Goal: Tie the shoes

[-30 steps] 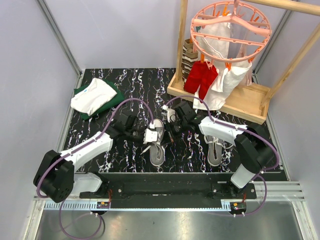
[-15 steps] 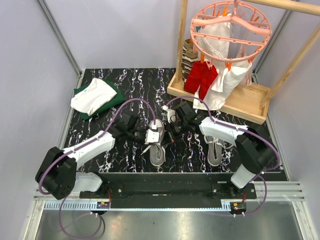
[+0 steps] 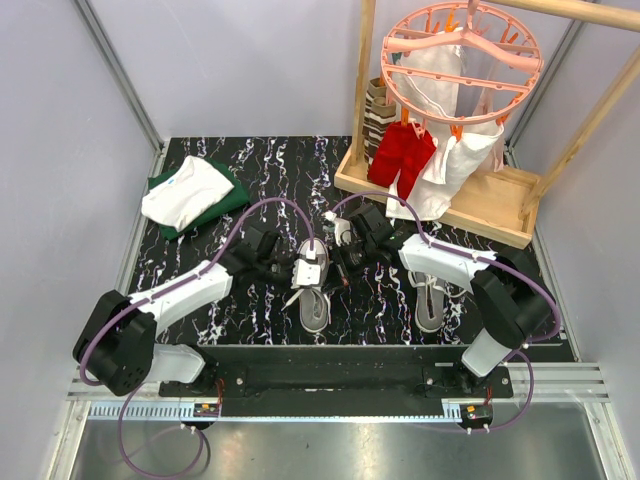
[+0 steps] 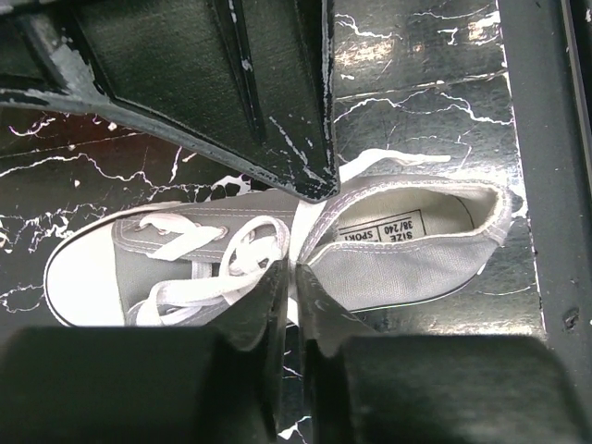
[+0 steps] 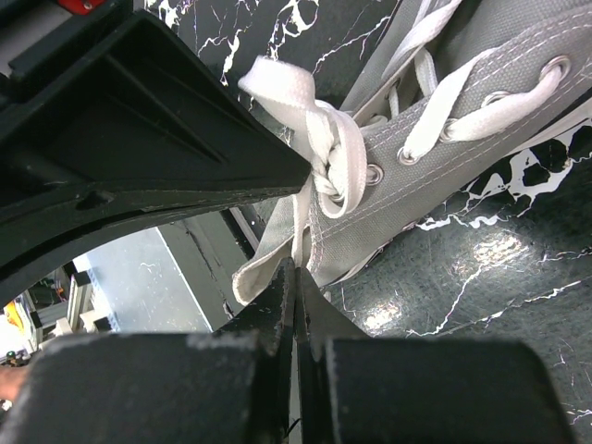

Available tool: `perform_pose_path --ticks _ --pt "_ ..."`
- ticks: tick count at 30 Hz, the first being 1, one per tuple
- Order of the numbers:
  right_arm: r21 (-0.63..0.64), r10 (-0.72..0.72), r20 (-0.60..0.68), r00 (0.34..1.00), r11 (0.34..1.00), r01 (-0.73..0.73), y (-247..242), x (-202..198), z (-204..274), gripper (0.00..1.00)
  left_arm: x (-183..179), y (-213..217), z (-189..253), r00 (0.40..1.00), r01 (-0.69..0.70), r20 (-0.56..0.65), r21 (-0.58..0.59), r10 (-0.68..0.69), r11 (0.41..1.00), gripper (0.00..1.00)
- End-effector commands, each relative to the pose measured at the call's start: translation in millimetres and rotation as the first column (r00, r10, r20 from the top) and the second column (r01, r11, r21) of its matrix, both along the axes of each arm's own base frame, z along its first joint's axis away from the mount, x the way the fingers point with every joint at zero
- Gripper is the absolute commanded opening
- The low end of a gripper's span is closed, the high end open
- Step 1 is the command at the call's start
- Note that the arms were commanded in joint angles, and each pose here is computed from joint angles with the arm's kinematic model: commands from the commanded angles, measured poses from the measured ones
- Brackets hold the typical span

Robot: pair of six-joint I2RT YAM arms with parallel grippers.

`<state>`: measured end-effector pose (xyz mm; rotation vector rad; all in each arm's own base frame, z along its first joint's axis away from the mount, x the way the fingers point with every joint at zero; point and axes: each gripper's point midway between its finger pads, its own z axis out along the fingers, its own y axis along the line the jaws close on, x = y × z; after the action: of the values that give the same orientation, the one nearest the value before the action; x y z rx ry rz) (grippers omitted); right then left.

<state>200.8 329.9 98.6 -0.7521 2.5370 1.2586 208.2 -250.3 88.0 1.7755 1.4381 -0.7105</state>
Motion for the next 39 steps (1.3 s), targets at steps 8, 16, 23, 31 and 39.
perform_pose_path --ticks 8,16,23,31,39 --pt "0.068 0.018 0.068 0.998 0.997 -0.023 4.0 4.3 20.5 0.00 22.3 -13.3 25.6 0.995 -0.015 0.093 -0.052 0.020 0.999 0.13" --pt "0.066 0.023 0.071 0.997 0.997 -0.028 3.2 2.8 19.6 0.00 17.2 -14.4 25.6 0.997 0.003 0.082 -0.057 0.002 0.998 0.00" --pt "0.074 -0.019 0.140 0.990 0.997 0.008 4.0 32.6 35.1 0.31 10.3 -11.0 23.9 0.995 0.028 0.095 -0.044 -0.023 0.999 0.00" --pt "0.043 -0.025 0.148 0.989 0.999 0.019 6.6 49.6 21.5 0.31 9.9 -10.6 25.1 0.994 0.038 0.106 -0.043 -0.033 0.998 0.00" --pt "0.019 -0.016 0.135 0.991 1.000 0.014 12.5 57.1 7.2 0.30 8.5 -10.3 25.5 0.994 0.045 0.104 -0.043 -0.041 0.998 0.00"
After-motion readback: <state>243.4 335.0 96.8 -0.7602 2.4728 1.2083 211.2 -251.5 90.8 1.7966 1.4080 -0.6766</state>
